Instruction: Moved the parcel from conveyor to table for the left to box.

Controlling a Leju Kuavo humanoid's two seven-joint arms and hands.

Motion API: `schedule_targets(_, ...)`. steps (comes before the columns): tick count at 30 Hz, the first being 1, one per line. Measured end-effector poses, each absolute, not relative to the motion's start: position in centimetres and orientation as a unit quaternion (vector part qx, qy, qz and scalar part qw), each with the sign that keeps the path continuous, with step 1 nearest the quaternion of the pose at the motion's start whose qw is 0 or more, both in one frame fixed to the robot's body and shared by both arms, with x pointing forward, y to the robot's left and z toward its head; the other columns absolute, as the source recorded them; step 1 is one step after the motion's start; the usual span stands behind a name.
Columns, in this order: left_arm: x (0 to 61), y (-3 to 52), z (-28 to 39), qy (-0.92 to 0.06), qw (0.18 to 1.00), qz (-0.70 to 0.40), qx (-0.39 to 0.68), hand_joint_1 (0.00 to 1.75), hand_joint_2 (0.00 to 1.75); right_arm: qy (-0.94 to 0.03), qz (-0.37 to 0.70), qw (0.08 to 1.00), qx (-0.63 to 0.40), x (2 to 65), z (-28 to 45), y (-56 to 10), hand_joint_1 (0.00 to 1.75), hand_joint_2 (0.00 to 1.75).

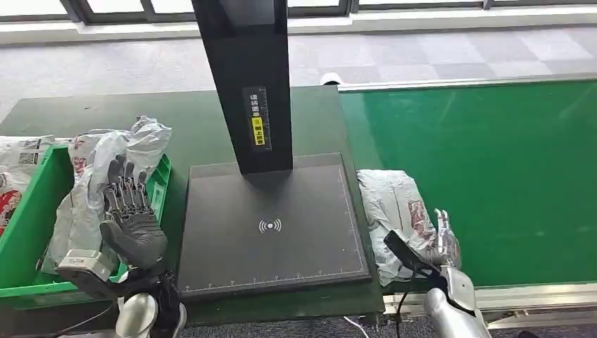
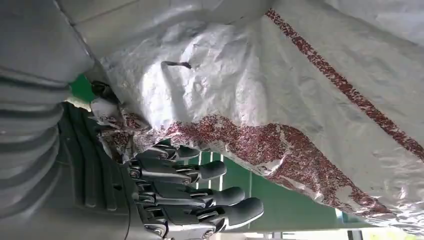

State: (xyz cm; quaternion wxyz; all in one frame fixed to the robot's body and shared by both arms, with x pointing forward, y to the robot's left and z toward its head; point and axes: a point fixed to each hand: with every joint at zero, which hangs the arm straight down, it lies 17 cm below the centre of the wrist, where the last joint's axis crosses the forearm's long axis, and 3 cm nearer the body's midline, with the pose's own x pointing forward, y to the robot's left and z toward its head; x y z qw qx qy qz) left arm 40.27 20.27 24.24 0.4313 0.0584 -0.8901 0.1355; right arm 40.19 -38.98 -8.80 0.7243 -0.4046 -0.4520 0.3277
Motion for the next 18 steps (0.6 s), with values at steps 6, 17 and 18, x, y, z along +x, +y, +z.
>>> schedule_targets(6,40.5,20.1,24.2,-0.890,0.432,0.132,0.063,0.00,0.00,-0.442,0.341,0.732,-0.391,39.9,-9.7,-38.4,0.00,1.75)
schedule_targets(17,40.6,19.8,23.8,-0.888,0.437,0.125,0.067,0.00,0.00,-0.469,0.323,0.730,-0.377,39.5,-9.7,-35.7,1.75,1.75)
schedule_targets(18,40.6,19.8,23.7,-0.888,0.437,0.126,0.068,0.00,0.00,-0.475,0.318,0.729,-0.376,39.5,-9.5,-35.6,1.75,1.75)
